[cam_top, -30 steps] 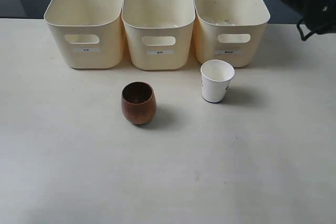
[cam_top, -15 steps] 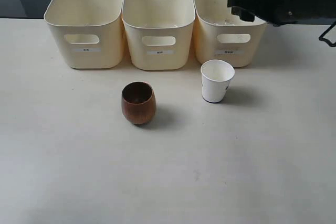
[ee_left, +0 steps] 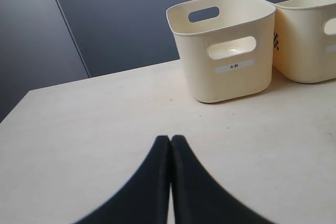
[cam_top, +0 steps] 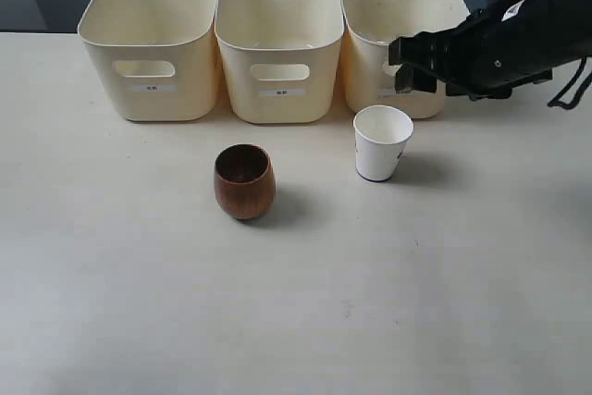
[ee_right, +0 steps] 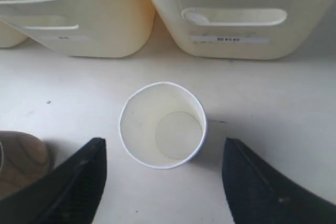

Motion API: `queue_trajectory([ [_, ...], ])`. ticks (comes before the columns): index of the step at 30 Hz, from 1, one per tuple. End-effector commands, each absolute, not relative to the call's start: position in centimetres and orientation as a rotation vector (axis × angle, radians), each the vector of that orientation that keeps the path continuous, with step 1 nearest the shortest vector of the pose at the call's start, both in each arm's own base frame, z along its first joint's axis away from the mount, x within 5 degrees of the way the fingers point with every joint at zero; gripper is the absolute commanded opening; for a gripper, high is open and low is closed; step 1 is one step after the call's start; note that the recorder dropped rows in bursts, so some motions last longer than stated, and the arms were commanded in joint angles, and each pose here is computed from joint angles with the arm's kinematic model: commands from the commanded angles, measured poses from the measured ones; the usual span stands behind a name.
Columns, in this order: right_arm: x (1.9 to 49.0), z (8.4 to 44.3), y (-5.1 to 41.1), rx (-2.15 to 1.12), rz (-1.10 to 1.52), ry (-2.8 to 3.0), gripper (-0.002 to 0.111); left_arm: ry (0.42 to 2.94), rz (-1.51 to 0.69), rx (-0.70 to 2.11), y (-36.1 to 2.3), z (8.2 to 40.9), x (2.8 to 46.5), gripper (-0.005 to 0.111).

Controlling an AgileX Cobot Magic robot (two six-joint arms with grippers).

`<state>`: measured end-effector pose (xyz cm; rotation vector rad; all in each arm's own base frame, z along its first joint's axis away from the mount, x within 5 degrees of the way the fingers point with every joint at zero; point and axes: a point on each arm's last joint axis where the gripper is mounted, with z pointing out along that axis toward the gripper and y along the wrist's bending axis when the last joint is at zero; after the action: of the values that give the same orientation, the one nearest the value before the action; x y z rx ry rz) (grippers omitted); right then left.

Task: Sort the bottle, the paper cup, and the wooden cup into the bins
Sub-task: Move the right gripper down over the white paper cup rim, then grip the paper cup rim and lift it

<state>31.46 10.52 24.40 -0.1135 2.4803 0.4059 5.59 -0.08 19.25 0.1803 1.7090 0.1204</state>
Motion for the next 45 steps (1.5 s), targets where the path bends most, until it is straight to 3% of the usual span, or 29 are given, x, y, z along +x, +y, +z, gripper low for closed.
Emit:
queue_trajectory([
  [1,32.2,22.8,10.7,-0.115,0.395,2.521,0.061,1.699,0.117,0.181,-0.1,19.3,5.6,0.0],
  [27,34.9,17.2,11.1,0.005,0.374,2.538,0.061,1.699,0.117,0.181,-0.1,19.3,5.6,0.0],
  [45,35.5,15.3,11.1,0.037,0.354,2.542,0.061,1.699,0.117,0.181,-0.1,19.3,5.6,0.0],
])
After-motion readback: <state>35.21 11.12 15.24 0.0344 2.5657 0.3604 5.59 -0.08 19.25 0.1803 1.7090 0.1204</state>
